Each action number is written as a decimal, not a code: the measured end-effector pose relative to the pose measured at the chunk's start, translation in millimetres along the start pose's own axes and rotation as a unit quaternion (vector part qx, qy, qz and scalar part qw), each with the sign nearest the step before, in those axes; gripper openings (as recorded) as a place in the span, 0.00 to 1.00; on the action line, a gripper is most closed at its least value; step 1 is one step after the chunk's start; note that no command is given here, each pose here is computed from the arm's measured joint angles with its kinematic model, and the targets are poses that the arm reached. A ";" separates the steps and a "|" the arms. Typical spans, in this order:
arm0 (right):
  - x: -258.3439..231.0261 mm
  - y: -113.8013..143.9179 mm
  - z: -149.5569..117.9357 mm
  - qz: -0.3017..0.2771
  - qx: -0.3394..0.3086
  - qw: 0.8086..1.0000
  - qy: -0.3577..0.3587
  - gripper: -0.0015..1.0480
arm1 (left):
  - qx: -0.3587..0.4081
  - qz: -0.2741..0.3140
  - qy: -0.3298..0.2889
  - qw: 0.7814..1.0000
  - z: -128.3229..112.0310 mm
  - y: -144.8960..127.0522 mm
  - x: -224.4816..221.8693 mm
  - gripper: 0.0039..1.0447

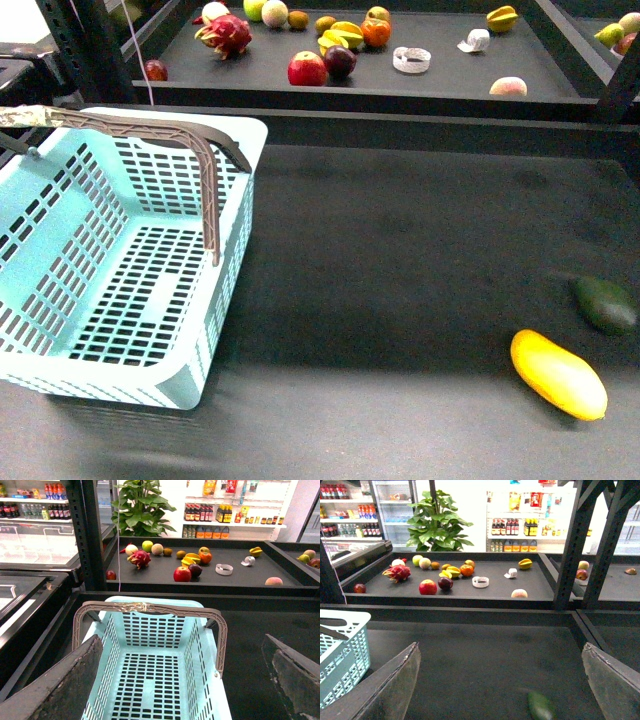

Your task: Pick mango with right arm and hold basket with left

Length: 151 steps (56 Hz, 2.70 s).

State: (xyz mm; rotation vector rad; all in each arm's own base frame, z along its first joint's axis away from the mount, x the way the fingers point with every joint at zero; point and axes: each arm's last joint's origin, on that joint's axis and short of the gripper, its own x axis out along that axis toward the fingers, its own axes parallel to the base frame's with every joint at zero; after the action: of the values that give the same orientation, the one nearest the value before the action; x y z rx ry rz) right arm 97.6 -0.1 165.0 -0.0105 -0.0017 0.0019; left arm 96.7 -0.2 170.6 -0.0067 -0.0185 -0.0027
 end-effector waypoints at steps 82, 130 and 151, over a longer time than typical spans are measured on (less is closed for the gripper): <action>0.0 0.1 0.0 0.001 0.000 1.000 0.000 0.92 | -0.434 0.256 0.053 0.862 -16.3 3.3 108.0 0.92; 0.0 0.1 0.0 0.001 0.000 1.000 0.000 0.92 | -0.513 0.230 0.146 0.814 -88.4 -33.5 312.4 0.92; 0.0 0.1 0.0 0.000 0.000 1.000 0.000 0.92 | -0.516 0.226 0.139 0.814 -87.0 -31.9 321.0 0.33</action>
State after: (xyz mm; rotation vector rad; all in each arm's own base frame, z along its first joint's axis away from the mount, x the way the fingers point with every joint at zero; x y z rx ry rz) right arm 97.6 -0.1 165.0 -0.0105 -0.0017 0.0027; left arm 419.2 -33.6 89.7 -1.1116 0.2846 0.4688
